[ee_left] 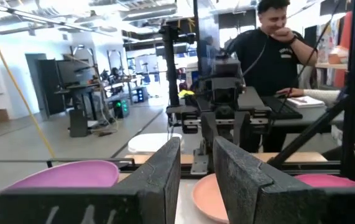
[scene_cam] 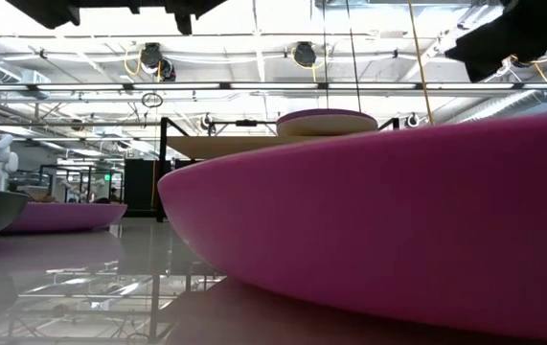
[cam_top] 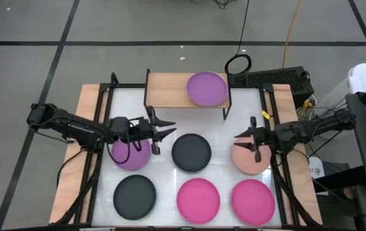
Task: Place and stack plates onto a shelf
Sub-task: Stack the orange plate on top of the purple plate on the shelf
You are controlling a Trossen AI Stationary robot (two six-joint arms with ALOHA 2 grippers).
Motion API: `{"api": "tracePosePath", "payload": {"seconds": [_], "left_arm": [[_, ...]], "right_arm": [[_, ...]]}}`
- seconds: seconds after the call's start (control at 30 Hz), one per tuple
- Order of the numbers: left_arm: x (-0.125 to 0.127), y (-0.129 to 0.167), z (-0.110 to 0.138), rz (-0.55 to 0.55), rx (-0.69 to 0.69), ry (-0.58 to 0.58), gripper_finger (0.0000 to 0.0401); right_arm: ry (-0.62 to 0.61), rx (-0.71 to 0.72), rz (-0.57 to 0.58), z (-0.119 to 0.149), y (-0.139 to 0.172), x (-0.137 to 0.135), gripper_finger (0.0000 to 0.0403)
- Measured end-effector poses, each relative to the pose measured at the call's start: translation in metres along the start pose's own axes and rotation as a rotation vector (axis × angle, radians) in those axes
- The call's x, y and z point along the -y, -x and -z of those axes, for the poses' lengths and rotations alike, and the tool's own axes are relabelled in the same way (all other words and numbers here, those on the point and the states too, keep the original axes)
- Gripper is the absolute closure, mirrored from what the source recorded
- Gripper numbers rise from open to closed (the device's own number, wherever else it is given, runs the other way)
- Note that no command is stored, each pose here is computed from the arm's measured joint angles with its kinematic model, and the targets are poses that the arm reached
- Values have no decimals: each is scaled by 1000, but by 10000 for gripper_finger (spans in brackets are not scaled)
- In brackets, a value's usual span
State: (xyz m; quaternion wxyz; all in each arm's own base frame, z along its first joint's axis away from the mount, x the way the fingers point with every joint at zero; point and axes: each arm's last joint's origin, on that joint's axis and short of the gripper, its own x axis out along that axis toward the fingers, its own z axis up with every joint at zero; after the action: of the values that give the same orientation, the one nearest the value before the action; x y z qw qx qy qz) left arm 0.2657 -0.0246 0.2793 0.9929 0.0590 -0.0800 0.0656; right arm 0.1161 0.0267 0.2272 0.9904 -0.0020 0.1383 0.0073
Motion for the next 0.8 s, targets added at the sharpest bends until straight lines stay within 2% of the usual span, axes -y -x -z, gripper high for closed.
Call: {"api": "tracePosePath", "payload": {"seconds": [0.23,0.4,0.53,0.7,0.8], "left_arm": [[0,0,1,2,-11,-4,300],[0,0,2,2,-16,-1,300],[0,0,2,2,-16,0,300],[0,0,2,2,-16,1,300],[0,0,2,2,-16,1,300]], "right_arm": [[-25,-326,66,-6,-22,-6,282],[-116,-494,17,1,-39,-13,282],[-154,-631,45,14,-44,-14,282],[-180,-697,64,20,-46,-14,282],[-195,-713,75,12,-47,-15,282]]}}
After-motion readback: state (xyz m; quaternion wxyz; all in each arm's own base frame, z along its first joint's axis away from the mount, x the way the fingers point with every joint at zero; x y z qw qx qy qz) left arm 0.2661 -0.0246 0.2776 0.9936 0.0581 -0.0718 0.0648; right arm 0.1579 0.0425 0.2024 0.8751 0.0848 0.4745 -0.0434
